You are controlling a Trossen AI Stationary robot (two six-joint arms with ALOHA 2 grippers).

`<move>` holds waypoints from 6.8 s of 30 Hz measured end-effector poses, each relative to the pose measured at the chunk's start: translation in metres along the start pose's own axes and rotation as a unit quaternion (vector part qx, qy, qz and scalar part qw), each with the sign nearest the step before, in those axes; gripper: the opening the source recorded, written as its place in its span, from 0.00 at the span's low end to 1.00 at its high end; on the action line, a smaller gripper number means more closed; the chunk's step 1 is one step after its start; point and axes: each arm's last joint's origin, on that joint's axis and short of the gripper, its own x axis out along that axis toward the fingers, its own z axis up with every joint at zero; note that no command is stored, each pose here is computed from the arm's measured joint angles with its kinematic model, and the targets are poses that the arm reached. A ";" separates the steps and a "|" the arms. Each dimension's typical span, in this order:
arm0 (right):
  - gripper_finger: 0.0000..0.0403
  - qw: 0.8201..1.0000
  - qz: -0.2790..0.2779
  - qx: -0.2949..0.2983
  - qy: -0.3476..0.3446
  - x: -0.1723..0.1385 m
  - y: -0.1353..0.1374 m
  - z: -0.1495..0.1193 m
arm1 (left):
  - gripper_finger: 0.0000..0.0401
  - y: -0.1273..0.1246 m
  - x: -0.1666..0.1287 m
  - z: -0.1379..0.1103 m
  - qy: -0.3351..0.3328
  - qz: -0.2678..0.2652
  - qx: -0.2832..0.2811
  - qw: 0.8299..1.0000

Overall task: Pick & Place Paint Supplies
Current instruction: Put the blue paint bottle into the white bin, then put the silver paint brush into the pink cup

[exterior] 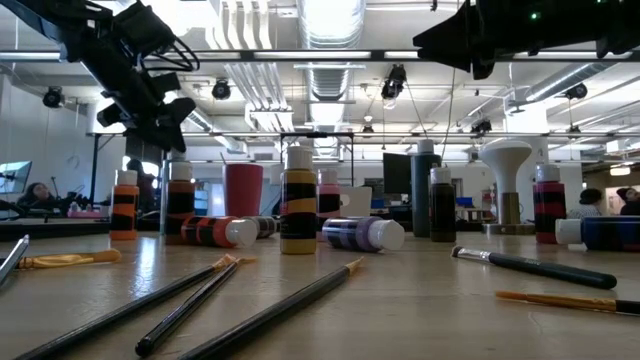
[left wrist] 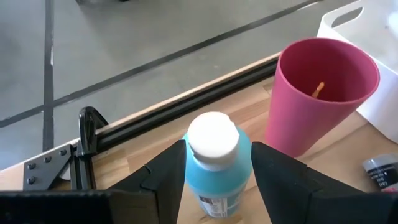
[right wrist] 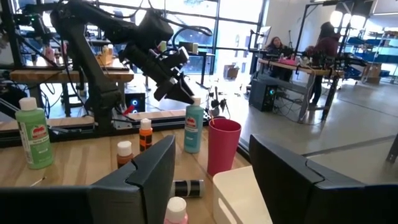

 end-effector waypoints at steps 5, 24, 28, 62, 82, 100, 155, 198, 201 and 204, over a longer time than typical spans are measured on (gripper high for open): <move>0.48 1.000 0.000 0.000 0.000 0.000 0.000 0.000 | 0.47 -0.003 0.006 0.001 -0.001 0.003 0.011 1.000; 0.43 1.000 -0.001 -0.007 0.003 0.000 0.000 -0.002 | 0.27 -0.008 0.018 0.003 -0.003 0.007 0.036 0.999; 0.46 1.000 -0.001 -0.007 0.005 -0.001 0.000 -0.003 | 0.27 -0.008 0.018 0.003 -0.003 0.007 0.037 0.999; 0.46 1.000 -0.014 0.008 0.003 -0.001 -0.001 -0.003 | 0.27 -0.046 -0.008 0.171 -0.178 -0.192 0.064 0.963; 0.45 1.000 -0.014 -0.001 0.005 -0.001 -0.001 -0.004 | 0.27 -0.107 0.101 0.179 -0.105 -0.217 0.141 0.960; 0.50 0.999 -0.034 -0.006 0.007 0.000 -0.004 -0.004 | 0.27 -0.121 0.138 0.158 -0.065 -0.216 0.154 0.962; 0.45 0.999 -0.048 -0.007 0.011 0.001 -0.011 -0.008 | 0.51 -0.106 0.153 0.132 -0.076 -0.196 0.142 0.967; 0.50 0.998 -0.049 0.034 0.007 0.001 -0.010 -0.006 | 0.51 -0.087 -0.150 0.184 -0.030 -0.293 0.173 0.940; 0.51 0.998 -0.048 0.037 0.007 0.001 -0.010 -0.006 | 0.51 -0.092 -0.161 0.169 -0.002 -0.275 0.186 0.943; 0.52 0.998 -0.048 0.038 0.007 0.001 -0.011 -0.006 | 0.51 -0.096 -0.172 0.156 0.025 -0.271 0.190 0.943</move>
